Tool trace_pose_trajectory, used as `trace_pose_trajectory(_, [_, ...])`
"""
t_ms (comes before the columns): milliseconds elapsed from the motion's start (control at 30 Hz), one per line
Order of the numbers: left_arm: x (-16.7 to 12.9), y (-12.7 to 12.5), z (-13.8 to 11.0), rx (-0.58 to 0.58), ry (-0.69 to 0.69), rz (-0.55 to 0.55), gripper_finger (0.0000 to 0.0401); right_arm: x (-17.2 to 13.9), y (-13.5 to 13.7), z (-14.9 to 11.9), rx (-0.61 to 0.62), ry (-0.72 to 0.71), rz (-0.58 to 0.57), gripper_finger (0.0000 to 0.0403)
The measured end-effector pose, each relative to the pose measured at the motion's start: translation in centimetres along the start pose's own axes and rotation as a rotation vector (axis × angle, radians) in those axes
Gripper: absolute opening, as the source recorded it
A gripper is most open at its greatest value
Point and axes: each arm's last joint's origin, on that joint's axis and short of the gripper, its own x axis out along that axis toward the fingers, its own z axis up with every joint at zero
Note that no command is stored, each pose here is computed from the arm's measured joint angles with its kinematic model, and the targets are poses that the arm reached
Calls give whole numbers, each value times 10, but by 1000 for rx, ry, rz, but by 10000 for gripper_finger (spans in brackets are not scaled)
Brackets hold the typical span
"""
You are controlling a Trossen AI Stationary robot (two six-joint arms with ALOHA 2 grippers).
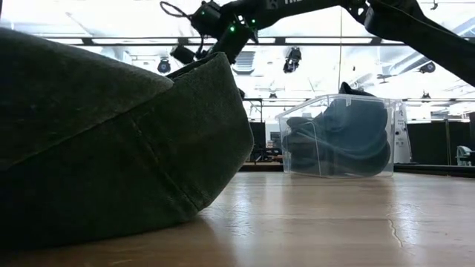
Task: Pick & Place hat
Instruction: Put the right green cap into the left transparent bin, then put the green cap into the left transparent bin
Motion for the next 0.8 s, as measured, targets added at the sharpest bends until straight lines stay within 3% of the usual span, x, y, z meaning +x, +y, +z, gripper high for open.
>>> trace_pose_trajectory(233, [0, 0, 0, -18, 0, 0, 170, -30, 14, 9, -70, -61, 67, 239])
trace_pose_trajectory(467, [0, 0, 0, -19, 2, 0, 170, -56, 19, 3, -112, 2, 63, 268])
trace_pose_trajectory(600, [1, 0, -1, -17, 5, 0, 170, -79, 38, -16, -243, 56, 108, 269])
trace_pose_trajectory(800, [9, -2, -7, -9, 40, -4, 170, -100, 74, -65, -406, 173, 167, 270])
